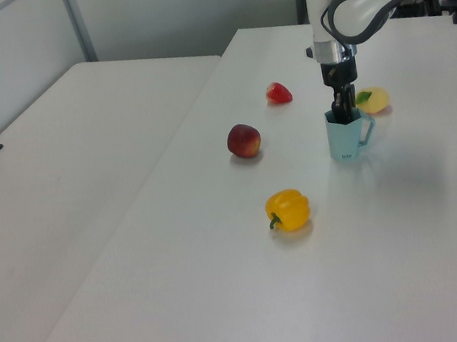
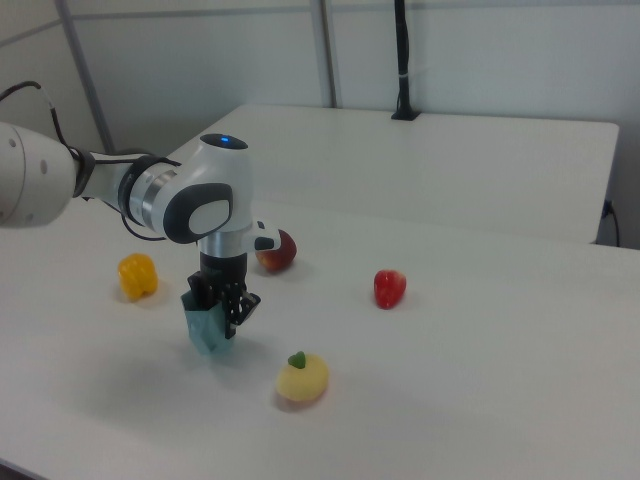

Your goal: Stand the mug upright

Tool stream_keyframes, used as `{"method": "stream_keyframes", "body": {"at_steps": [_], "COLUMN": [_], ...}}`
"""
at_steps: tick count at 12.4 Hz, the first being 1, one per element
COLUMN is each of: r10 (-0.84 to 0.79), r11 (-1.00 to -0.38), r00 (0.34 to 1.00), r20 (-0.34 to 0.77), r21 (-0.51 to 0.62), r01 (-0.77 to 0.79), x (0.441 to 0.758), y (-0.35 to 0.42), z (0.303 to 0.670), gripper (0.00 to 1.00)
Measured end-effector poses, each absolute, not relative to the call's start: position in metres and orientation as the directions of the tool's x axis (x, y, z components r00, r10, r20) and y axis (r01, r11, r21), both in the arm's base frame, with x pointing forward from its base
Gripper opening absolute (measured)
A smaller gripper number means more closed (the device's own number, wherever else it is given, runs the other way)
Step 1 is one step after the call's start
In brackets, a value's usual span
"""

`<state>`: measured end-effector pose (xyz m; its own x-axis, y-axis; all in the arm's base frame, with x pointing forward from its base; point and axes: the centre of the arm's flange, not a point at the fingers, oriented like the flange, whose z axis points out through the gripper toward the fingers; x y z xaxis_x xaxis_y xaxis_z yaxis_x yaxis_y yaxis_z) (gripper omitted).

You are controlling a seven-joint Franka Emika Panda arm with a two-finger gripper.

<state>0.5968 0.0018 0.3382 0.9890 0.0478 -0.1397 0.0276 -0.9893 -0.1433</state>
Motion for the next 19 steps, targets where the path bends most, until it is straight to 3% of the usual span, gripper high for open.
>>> {"method": "stream_keyframes", "body": {"at_steps": [3, 4, 6, 9, 14, 19], "r10": [0.037, 0.002, -0.047, -0.061, -0.175, -0.152], "r11": [-0.99, -0.99, -0.989, -0.986, -0.97, -0.973], "r00": [0.992, 0.996, 0.998, 0.997, 0.983, 0.988], "r20": [-0.118, -0.084, -0.052, -0.053, -0.06, -0.028], "r21": [-0.141, -0.137, -0.14, -0.149, -0.159, -0.169], "r01": [0.02, -0.01, -0.053, -0.069, -0.183, -0.155], "x": [0.602, 0.61, 0.621, 0.617, 0.573, 0.535], "y": [0.002, 0.004, 0.009, 0.02, 0.049, 0.052], "z": [0.349, 0.369, 0.414, 0.504, 0.616, 0.663], "gripper": [0.64, 0.8, 1.0, 1.0, 1.0, 1.0]}}
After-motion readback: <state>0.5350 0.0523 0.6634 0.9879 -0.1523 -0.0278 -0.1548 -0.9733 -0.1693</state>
